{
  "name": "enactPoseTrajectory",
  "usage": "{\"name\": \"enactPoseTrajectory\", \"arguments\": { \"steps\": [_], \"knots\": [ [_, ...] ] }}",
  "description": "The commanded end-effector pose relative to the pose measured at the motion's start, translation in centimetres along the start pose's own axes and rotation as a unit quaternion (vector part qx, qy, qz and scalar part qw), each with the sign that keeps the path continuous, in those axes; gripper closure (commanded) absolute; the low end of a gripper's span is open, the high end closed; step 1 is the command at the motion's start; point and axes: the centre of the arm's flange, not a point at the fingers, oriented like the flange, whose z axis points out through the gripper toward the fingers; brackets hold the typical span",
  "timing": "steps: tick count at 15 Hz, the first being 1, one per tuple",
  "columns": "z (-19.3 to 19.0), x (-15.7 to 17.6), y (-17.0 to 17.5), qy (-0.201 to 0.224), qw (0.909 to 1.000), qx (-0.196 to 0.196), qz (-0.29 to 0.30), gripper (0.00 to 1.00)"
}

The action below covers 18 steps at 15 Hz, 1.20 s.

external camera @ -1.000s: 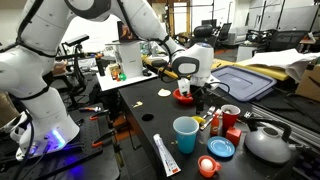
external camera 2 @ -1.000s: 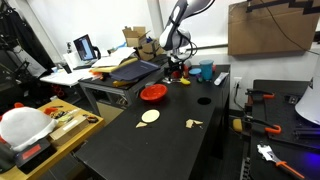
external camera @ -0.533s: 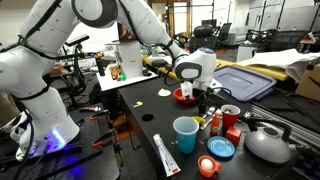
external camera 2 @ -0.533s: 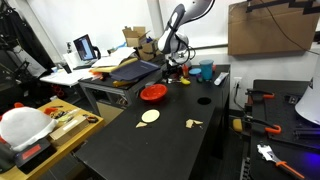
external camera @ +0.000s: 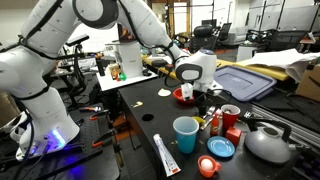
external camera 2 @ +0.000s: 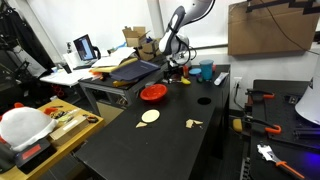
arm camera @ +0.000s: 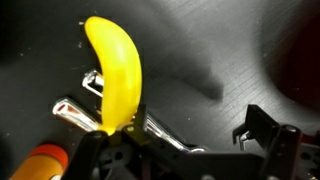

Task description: Move the banana to the right

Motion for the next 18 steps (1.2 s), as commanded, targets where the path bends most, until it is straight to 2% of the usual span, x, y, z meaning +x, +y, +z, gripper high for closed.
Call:
{"name": "enactPoseTrajectory", "arguments": {
  "steps": [1, 6, 13, 15, 18],
  "knots": [
    [-1.4, -0.9, -1.2, -0.012, 0.9998, -0.016, 0.01, 0.0],
    [-1.3, -2.6, -1.5, -0.03, 0.9973, -0.058, 0.033, 0.0],
    [-2.3, -4.1, 2.3, 0.0, 0.9838, -0.149, 0.099, 0.0],
    [-2.6, -4.6, 3.0, -0.005, 0.9827, -0.154, 0.102, 0.0],
    [-3.3, -5.4, 2.5, -0.018, 0.9874, -0.128, 0.092, 0.0]
  ]
}}
